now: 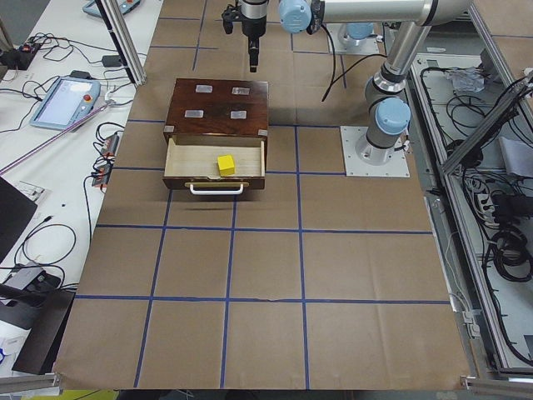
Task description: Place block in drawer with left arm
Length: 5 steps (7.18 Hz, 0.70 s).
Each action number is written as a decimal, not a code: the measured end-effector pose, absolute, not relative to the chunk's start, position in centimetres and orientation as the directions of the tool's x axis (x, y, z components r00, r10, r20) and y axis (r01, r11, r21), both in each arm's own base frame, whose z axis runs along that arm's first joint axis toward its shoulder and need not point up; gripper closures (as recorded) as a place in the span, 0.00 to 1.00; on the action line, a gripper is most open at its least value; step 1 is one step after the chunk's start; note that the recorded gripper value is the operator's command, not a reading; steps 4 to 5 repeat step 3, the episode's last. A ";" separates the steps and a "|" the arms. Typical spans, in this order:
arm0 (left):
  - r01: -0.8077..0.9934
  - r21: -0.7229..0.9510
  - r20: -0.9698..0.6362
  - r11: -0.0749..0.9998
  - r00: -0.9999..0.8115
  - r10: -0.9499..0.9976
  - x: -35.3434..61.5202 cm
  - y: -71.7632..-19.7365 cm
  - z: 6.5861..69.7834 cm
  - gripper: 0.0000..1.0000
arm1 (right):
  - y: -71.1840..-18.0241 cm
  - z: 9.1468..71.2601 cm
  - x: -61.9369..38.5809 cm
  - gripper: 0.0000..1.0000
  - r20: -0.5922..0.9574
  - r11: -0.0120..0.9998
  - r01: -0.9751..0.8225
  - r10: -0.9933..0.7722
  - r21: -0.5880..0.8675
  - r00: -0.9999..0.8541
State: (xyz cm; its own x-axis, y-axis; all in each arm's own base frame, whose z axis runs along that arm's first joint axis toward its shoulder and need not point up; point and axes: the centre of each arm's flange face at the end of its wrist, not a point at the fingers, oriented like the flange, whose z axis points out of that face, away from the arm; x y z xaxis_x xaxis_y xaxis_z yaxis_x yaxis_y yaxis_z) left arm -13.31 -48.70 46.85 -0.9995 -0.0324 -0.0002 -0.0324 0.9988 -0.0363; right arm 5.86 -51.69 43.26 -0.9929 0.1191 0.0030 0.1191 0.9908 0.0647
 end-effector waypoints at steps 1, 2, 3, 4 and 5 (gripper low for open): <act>-0.027 -0.036 0.001 0.999 -1.000 -0.027 -13.3 -48.7 46.9 0.02 | -51.7 43.3 5.9 0.00 0.003 0.991 0.119 0.119 0.065 -0.993; -0.025 -0.036 0.002 0.999 -1.000 -0.025 -13.3 -48.7 46.9 0.02 | -51.7 43.3 5.9 0.00 0.003 0.991 0.119 0.119 0.065 -0.993; -0.024 -0.036 0.002 0.999 -1.000 -0.024 -13.4 -48.6 46.9 0.02 | -51.7 43.3 5.9 0.00 0.003 0.991 0.119 0.119 0.065 -0.993; -0.024 -0.036 0.002 0.999 -1.000 -0.024 -13.4 -48.6 46.9 0.02 | -51.7 43.3 5.9 0.00 0.003 0.991 0.119 0.119 0.065 -0.993; -0.024 -0.036 0.002 0.999 -1.000 -0.024 -13.4 -48.6 46.9 0.02 | -51.7 43.3 5.9 0.00 0.003 0.991 0.119 0.119 0.065 -0.993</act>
